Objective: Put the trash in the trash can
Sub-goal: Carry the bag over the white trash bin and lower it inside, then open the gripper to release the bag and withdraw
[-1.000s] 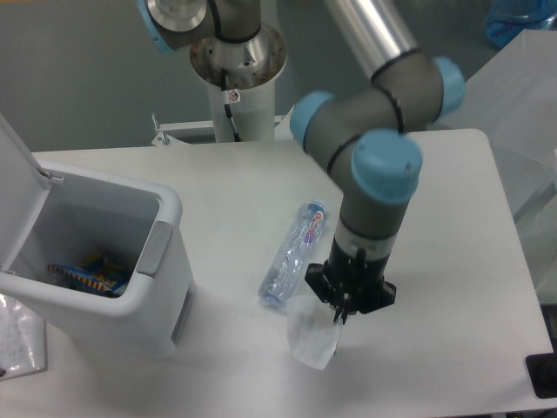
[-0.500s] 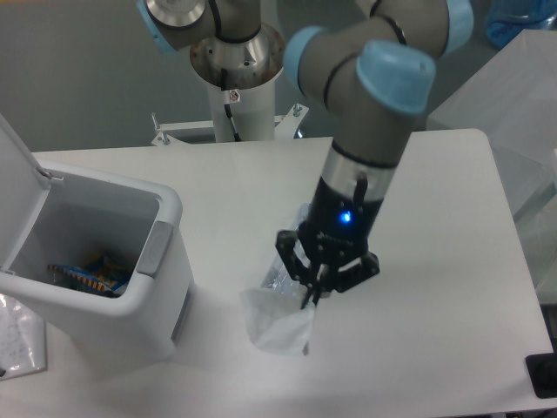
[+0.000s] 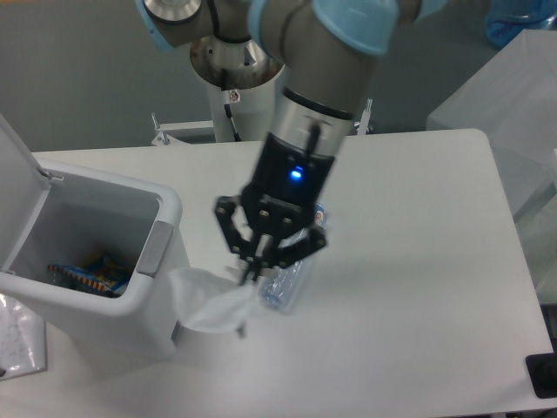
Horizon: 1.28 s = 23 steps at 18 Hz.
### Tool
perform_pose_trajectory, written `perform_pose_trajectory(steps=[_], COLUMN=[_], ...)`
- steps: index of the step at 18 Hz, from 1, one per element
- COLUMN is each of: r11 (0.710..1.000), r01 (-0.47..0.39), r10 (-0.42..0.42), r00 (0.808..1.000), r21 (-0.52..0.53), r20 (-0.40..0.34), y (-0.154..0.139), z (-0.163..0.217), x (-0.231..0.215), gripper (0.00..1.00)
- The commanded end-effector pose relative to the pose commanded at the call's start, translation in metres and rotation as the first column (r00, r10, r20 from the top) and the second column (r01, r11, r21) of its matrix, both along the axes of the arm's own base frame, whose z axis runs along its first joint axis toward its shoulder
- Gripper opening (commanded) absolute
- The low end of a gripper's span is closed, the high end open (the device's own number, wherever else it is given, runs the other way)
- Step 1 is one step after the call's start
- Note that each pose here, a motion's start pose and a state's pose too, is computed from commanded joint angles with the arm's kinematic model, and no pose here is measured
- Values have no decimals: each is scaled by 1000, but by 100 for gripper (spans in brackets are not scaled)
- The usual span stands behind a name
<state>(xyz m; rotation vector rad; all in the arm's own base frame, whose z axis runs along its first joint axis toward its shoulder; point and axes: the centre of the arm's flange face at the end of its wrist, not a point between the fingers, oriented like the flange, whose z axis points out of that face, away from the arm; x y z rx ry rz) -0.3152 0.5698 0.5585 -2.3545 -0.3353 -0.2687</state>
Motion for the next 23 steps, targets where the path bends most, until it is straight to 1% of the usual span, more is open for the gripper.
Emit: perform_pose_trajectory(steps=[1, 3, 5, 10, 12, 13, 14, 15, 16, 17, 18, 19, 20, 23], r11=[1000, 1000, 1000, 997, 995, 994, 993, 993, 992, 991, 991, 990, 988, 985], r01=[10, 17, 29, 75, 95, 101, 105, 111, 114, 119, 123, 131, 147, 163], r10=[-10, -17, -29, -74, -93, -99, -102, -109, -112, -116, -120, -129, -146, -162], r00=[1000, 1000, 1000, 997, 995, 994, 994, 993, 993, 992, 992, 991, 989, 987], r21=[5, 8, 0, -31, -43, -48, -50, -49, -51, -56, -57, -57, -53, -64], r20=[-3, -1, 11, 35, 41, 44, 43, 41, 43, 47, 47, 40, 24, 19], y=[2, 3, 10, 22, 21, 19, 16, 14, 14, 15, 14, 14, 13, 11], z=[6, 8, 5, -14, -21, -26, -28, -28, -30, -32, -33, -34, -33, -43], x=[12, 19, 34, 64, 77, 81, 83, 86, 87, 90, 93, 94, 95, 96], gripper=[0, 0, 0, 0, 0, 2, 8, 20, 27, 42, 62, 91, 99, 100])
